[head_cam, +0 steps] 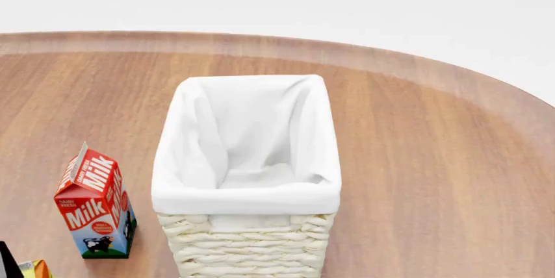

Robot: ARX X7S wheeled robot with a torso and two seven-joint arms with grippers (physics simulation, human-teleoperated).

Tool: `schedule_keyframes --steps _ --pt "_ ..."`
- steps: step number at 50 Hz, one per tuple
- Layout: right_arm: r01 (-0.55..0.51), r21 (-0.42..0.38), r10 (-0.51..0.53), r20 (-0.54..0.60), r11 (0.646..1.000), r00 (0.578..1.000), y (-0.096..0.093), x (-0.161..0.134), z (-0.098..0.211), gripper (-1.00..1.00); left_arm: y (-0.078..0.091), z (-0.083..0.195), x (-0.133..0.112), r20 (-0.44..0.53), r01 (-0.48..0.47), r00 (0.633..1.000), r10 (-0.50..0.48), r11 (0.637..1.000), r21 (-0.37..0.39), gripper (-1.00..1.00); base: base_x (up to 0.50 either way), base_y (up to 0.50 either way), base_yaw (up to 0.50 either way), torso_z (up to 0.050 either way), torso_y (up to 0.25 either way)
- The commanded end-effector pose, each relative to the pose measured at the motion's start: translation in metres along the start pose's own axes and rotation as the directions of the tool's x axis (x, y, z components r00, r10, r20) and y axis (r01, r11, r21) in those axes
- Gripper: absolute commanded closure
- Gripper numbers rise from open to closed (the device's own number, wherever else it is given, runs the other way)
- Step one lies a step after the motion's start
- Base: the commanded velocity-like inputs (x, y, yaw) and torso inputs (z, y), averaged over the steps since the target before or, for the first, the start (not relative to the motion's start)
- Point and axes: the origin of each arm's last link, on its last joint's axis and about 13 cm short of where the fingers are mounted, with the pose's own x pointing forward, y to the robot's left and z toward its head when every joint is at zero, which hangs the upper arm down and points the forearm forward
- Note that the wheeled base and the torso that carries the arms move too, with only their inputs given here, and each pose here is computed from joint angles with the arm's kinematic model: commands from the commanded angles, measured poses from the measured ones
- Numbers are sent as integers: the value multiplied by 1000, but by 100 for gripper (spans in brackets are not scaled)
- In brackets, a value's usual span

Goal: Pick up the alphabet soup, and put it in the basket.

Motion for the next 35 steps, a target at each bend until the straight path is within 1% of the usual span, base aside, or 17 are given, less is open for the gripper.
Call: schedule_keyframes --steps 1,6,7,8,9,10,11,13,15,16,18,19,20,28,31,35 --pt "46 15 -48 156 999 987 1 -12 25 100 -1 0 0 -1 3 1000 -3 1000 1 -100 0 0 0 0 0" --pt "36 31 -41 185 999 982 1 -14 28 100 -1 -1 0 -3 4 1000 -4 1000 2 -100 0 0 0 0 2" --pt "32 38 -39 205 999 978 1 -14 30 100 -1 -1 0 -3 4 1000 -4 1000 3 -100 0 0 0 0 0" --pt "36 34 -43 210 999 977 1 -14 30 100 -1 -1 0 -3 5 1000 -5 1000 2 -100 0 0 0 0 0" --pt "37 9 -38 253 999 967 1 -15 30 100 -1 -1 0 -3 5 1000 -5 1000 2 -100 0 0 0 0 0" --pt "23 6 -24 273 1000 962 2 -16 30 100 -1 -1 0 -3 6 1000 -6 1000 2 -100 0 0 0 0 0" --pt "41 12 -43 281 999 959 1 -16 31 100 -1 -1 0 -4 6 1000 -6 1000 2 -100 0 0 0 0 0" --pt "16 5 -17 323 1000 946 2 -18 32 100 -1 -1 0 -4 6 1000 -6 1000 2 -100 0 0 0 0 0" --pt "18 0 -16 345 1000 938 4 -19 34 100 -1 -1 0 -4 6 1000 -6 1000 2 -100 0 0 1 0 0" --pt "1 0 -1 360 1000 933 5 -20 36 100 -1 0 0 -4 6 1000 -6 1000 2 -100 0 0 0 0 0" --pt "9 -5 -6 364 1000 931 5 -21 37 100 -1 -1 0 -4 6 1000 -6 1000 2 -100 0 0 0 0 0" --pt "-9 -6 10 384 1000 923 6 -22 38 100 -1 -1 0 -4 7 1000 -7 1000 3 -100 0 0 0 0 0" --pt "11 -14 -5 385 1000 923 6 -22 38 100 -1 -1 0 -4 7 1000 -7 1000 3 -100 0 0 0 0 0" --pt "-7 1 6 459 1000 888 6 -25 41 100 -1 0 -1 0 5 1000 -5 1000 1 -100 0 0 0 0 0" --pt "-10 3 8 467 1000 884 6 -25 41 100 0 0 -1 0 4 1000 -4 1000 0 -100 0 0 0 0 0" --pt "0 36 -18 492 999 870 2 -24 42 100 0 0 -1 1 3 1000 -3 1000 1 -100 0 0 0 0 0"
